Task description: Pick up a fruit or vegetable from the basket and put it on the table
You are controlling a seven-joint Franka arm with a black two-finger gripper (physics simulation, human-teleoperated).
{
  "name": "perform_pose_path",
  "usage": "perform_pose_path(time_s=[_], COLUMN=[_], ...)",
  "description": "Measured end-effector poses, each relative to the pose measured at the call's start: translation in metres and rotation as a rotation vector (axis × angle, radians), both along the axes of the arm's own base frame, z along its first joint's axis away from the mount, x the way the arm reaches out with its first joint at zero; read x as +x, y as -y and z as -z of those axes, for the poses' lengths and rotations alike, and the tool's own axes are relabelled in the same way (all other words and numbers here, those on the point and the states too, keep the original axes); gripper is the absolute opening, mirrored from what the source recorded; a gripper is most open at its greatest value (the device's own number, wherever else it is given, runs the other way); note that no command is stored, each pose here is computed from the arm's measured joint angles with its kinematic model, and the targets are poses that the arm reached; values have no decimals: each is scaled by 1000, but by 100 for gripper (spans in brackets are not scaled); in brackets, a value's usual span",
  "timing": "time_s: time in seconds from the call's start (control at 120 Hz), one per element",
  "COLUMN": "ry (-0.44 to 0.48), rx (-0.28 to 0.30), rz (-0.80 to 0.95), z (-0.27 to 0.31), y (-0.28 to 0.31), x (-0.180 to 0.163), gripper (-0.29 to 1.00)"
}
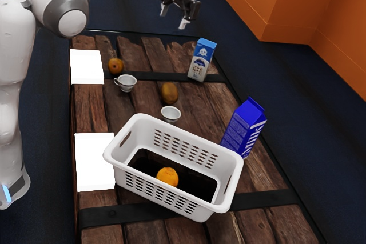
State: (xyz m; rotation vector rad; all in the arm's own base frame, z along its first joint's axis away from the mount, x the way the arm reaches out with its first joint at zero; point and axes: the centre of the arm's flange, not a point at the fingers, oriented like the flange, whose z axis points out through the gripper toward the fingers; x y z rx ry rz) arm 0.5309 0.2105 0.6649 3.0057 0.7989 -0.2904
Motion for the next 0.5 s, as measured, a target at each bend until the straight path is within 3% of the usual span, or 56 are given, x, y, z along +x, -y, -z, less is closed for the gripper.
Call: perform_pose_path(time_s=[0.183,0.25,0.292,0.35,0.417,0.5], ry=[133,263,336,374,361,320], rx=[49,90,128,142,139,128], rz=[-47,-30,55,255,447,567], z=[-13,-73,-107,-117,-97,-64], y=[-14,5,60,183,309,404], x=[10,-11,-6,15,24,19], gripper=[70,70,70,70,70,70])
